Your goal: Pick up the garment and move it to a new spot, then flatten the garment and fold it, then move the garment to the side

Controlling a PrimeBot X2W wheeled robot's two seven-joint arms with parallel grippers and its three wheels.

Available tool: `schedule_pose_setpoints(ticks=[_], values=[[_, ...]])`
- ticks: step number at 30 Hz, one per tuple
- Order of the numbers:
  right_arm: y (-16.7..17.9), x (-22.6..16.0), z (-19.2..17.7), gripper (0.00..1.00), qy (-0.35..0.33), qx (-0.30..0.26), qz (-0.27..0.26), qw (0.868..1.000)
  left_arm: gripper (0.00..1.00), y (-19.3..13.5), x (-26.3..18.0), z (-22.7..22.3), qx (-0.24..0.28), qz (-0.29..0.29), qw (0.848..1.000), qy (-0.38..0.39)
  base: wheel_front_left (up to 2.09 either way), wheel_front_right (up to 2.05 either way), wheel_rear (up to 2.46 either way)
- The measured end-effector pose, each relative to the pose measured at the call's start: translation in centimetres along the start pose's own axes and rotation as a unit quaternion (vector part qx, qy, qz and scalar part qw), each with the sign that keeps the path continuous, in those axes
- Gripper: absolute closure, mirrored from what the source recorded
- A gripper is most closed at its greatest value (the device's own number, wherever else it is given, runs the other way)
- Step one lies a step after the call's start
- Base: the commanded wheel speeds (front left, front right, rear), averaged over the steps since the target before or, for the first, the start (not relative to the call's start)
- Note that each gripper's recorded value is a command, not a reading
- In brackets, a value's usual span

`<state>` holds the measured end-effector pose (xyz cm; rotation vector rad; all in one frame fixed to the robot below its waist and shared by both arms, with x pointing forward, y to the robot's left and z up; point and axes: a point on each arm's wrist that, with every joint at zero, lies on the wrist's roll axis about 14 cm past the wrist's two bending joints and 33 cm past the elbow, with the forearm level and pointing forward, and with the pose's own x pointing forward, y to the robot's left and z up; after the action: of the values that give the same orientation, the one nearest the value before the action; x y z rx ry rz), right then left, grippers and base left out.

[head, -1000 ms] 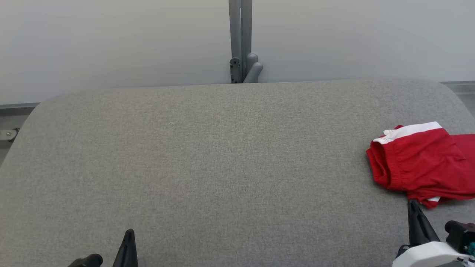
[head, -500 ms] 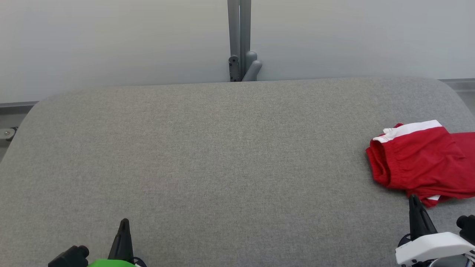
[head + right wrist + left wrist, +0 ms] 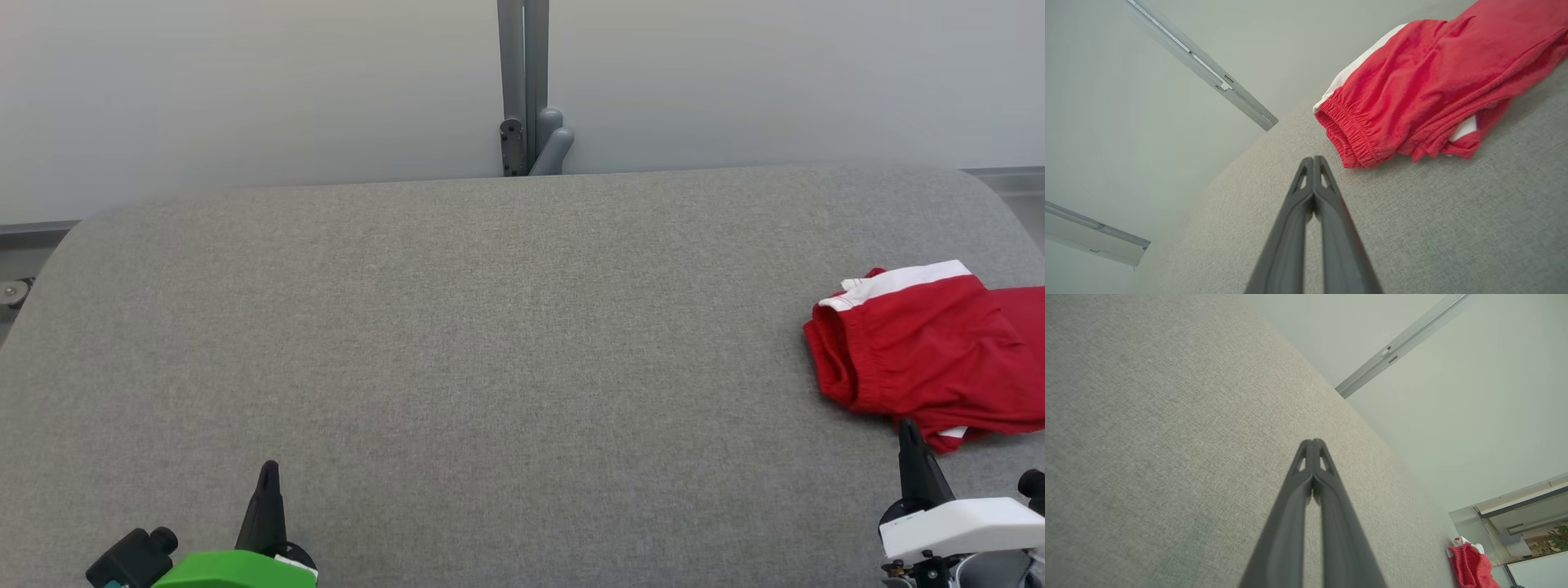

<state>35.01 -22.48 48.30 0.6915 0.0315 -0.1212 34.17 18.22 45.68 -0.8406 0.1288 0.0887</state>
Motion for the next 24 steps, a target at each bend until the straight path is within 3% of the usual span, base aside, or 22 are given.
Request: schedule_pose_setpoints(ticks=[24], values=[[0.4,0.9,0.2,1.0,0.008,0.157,0.003,0.988,1.0,-1.2,1.5,1.1,-0.129,-0.016,0.992,-0.001,0.0,0.0,0.0]])
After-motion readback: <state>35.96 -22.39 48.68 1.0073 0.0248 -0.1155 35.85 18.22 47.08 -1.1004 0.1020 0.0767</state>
